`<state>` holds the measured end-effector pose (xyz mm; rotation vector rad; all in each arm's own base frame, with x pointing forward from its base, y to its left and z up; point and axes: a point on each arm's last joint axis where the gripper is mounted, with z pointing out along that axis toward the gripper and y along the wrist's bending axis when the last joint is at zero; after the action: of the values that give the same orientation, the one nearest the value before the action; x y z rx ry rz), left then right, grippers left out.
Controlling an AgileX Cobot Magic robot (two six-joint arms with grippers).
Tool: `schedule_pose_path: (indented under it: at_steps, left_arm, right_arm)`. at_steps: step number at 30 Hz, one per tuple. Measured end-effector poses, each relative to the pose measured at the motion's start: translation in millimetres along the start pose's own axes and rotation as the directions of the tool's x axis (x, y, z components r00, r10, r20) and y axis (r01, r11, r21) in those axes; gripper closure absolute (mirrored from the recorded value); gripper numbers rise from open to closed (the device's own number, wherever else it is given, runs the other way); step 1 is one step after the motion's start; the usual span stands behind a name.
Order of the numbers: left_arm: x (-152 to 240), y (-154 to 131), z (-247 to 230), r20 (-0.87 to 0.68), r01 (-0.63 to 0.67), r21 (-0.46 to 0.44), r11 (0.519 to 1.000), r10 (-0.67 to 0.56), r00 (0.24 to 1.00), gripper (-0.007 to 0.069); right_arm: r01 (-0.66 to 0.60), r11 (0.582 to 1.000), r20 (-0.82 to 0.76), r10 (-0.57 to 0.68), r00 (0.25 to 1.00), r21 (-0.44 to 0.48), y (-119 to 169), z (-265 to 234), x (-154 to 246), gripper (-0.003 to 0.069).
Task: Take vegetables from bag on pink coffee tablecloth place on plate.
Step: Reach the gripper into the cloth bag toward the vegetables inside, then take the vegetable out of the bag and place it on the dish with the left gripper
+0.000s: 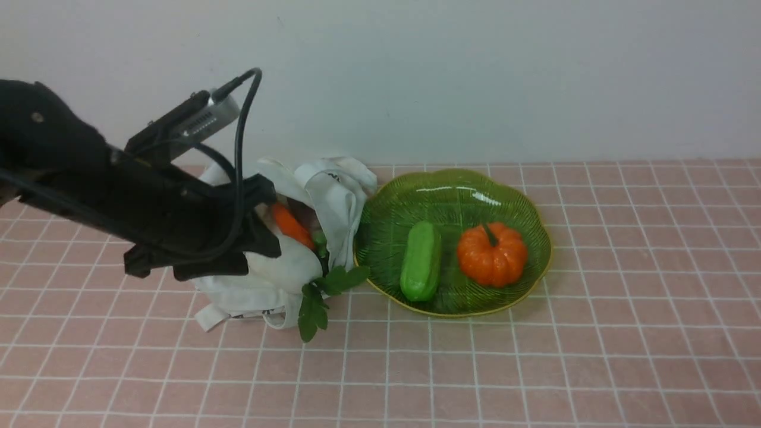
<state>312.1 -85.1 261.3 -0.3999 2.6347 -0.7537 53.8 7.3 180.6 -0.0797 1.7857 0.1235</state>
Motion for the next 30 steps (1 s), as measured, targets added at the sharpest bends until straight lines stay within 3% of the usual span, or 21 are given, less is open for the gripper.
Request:
schedule_pose_path:
  at_steps: [7, 16, 19, 23, 25, 30]
  left_arm:
    - [-18.6, 17.2, 45.3, 0.045, 0.173, -0.045, 0.984, -0.171, 0.984, 0.0122]
    - [-24.6, 37.5, 86.3, 0.069, 0.3, -0.078, 0.951, -0.295, 0.953, 0.0116]
    - [-25.7, 42.2, 96.3, 0.071, 0.321, -0.085, 0.943, -0.315, 0.946, 0.0161]
    - [-25.8, 41.5, 96.0, 0.057, 0.248, -0.091, 0.965, -0.243, 0.968, 0.019]
    - [-24.3, 34.4, 85.4, 0.017, 0.133, -0.087, 0.987, -0.132, 0.991, 0.019]
    - [-22.9, -6.7, 27.0, -0.07, -0.06, 0.015, 0.998, 0.061, 0.996, 0.019]
  right_arm:
    - [0.0, 1.0, 0.0, 0.0, 1.0, 0.0, 0.0, 0.0, 0.0, 0.0673]
    - [0.0, 1.0, 0.0, 0.0, 1.0, 0.0, 0.0, 0.0, 0.0, 0.0673]
    - [0.0, 1.0, 0.0, 0.0, 1.0, 0.0, 0.0, 0.0, 0.0, 0.0673]
    - [0.0, 1.0, 0.0, 0.0, 1.0, 0.0, 0.0, 0.0, 0.0, 0.0673]
    - [0.019, 1.0, 0.0, -0.019, 1.0, 0.0, 0.0, 0.0, 0.0, 0.0673]
    - [0.027, 1.0, 0.0, -0.027, 1.0, 0.0, 0.0, 0.0, 0.0, 0.0673]
